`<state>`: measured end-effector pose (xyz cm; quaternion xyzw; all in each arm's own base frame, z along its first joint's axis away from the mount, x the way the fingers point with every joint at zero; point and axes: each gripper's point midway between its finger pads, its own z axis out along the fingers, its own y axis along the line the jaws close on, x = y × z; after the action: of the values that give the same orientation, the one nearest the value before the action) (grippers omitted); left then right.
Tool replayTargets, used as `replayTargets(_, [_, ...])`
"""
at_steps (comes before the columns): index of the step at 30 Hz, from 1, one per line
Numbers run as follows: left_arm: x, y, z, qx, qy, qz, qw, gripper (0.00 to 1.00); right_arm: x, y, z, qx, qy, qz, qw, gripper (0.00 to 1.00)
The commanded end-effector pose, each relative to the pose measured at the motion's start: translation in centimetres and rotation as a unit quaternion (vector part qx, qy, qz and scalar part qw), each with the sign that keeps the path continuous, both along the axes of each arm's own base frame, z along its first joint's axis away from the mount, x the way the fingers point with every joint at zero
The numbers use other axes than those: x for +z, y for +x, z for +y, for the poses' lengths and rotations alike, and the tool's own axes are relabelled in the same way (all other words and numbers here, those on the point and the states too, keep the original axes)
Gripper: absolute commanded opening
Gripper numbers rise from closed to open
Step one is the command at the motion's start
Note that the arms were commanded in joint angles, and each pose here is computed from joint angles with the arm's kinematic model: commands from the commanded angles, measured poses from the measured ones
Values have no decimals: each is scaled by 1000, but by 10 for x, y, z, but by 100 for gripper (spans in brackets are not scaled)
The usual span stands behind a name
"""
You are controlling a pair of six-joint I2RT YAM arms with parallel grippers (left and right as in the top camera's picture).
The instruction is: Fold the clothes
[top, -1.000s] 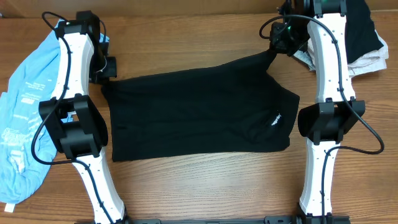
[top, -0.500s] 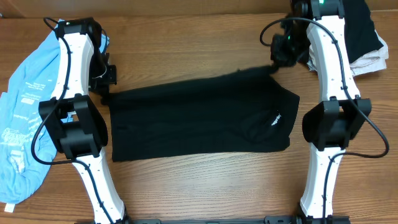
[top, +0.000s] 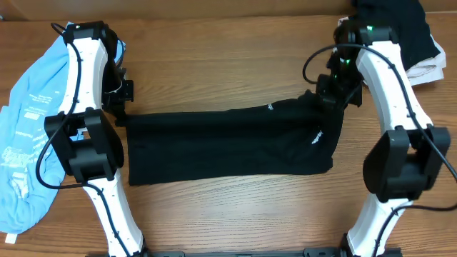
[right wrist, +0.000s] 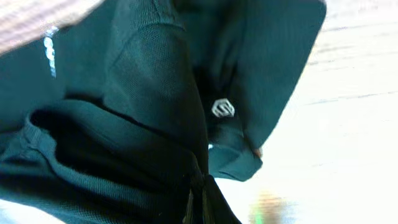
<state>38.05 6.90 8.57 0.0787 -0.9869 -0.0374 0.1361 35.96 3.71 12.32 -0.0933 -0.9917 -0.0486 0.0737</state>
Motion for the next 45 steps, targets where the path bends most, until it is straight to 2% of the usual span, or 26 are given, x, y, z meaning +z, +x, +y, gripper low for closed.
replayTargets(1, [-5,-10,3,8,10,23,1000,4,3,-17,-10,-13,-9,-7,1000,4])
replayTargets(11, [-46,-49,-3,17,6,100,995,4,-11,-47,-16,-19,-25,30,999,4])
replayTargets(19, [-62,-52,-4,15,5,99,995,6,-49,-71,-24,-36,-27,72,996,4])
replayTargets(20, [-63,-51,-4,15,4,96,995,13,-53,-71,-26,-40,-27,71,996,7])
replayTargets(21, [-64,-50,-4,15,5,94,995,31,-55,-70,-28,-43,-26,67,996,14])
replayTargets(23, [-64,-48,-5,14,5,90,996,59,-56,-66,-33,-45,-24,58,997,45])
replayTargets(25, [-65,-47,-4,14,5,87,996,72,-55,-61,-37,-43,-22,49,998,54])
replayTargets(28, [-67,-43,-3,7,6,78,997,78,-55,-51,-46,-53,-23,29,998,63])
replayTargets(32, [-67,-32,-2,8,7,56,998,81,-58,-26,-54,-45,-9,-25,999,78])
replayTargets(36, [-52,-14,1,9,10,27,1000,80,-58,-3,-35,-8,58,-76,995,83])
replayTargets(41, [-16,19,0,13,3,-38,999,81,-69,7,-32,-8,68,-91,993,84])
replayTargets(45, [38,65,-14,18,-42,-150,988,81,-86,7,-32,-7,67,-99,993,84])
